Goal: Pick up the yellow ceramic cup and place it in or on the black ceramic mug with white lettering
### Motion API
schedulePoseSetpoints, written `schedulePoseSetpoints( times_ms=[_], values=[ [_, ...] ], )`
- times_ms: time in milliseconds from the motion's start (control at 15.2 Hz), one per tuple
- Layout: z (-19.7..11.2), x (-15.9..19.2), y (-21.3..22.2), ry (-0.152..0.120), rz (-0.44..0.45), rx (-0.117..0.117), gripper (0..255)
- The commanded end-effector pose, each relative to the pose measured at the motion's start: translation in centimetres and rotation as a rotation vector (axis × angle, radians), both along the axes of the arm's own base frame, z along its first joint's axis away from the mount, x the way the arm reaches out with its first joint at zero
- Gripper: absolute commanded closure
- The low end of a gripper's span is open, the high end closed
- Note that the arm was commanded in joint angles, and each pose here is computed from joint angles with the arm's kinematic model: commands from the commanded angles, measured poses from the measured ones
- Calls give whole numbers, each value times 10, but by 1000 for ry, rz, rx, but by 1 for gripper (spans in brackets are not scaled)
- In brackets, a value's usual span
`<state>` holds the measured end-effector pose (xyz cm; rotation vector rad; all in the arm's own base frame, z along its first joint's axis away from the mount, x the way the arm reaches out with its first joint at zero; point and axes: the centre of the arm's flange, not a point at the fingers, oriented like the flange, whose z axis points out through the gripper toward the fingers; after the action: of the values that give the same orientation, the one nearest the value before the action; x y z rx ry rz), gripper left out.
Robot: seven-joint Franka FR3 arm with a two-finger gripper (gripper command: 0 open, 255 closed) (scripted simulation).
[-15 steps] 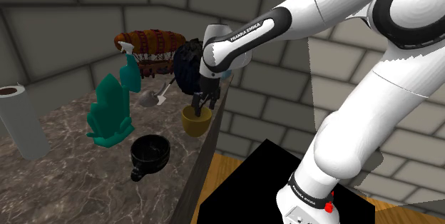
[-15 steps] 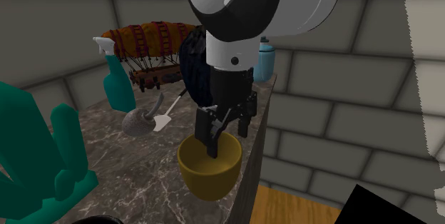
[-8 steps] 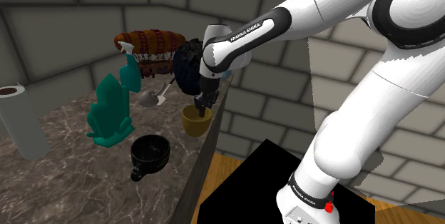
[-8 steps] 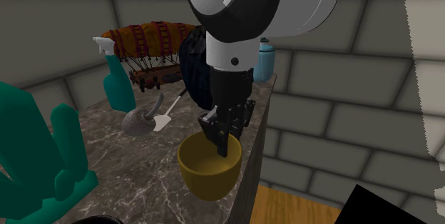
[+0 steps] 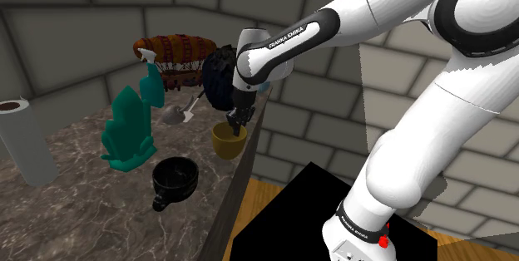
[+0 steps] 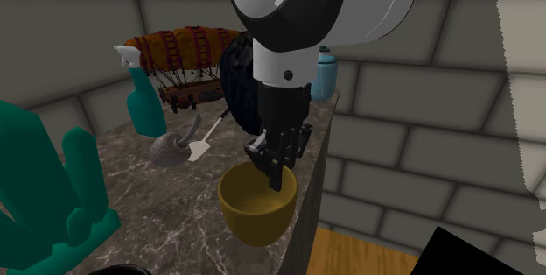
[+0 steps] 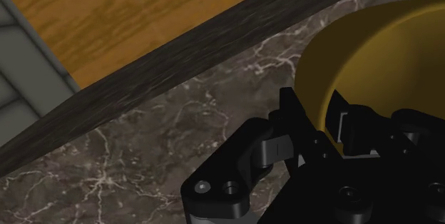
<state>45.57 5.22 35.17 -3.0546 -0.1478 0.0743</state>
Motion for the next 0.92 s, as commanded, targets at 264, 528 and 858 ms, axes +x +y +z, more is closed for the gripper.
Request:
schedulePoseSetpoints(
  times_ms=[264, 528, 858],
  values=[
    [26, 0, 0, 1, 1, 0, 255],
    [47, 0, 0, 1, 1, 0, 255],
    [74, 0, 0, 1, 1, 0, 255]
  ],
)
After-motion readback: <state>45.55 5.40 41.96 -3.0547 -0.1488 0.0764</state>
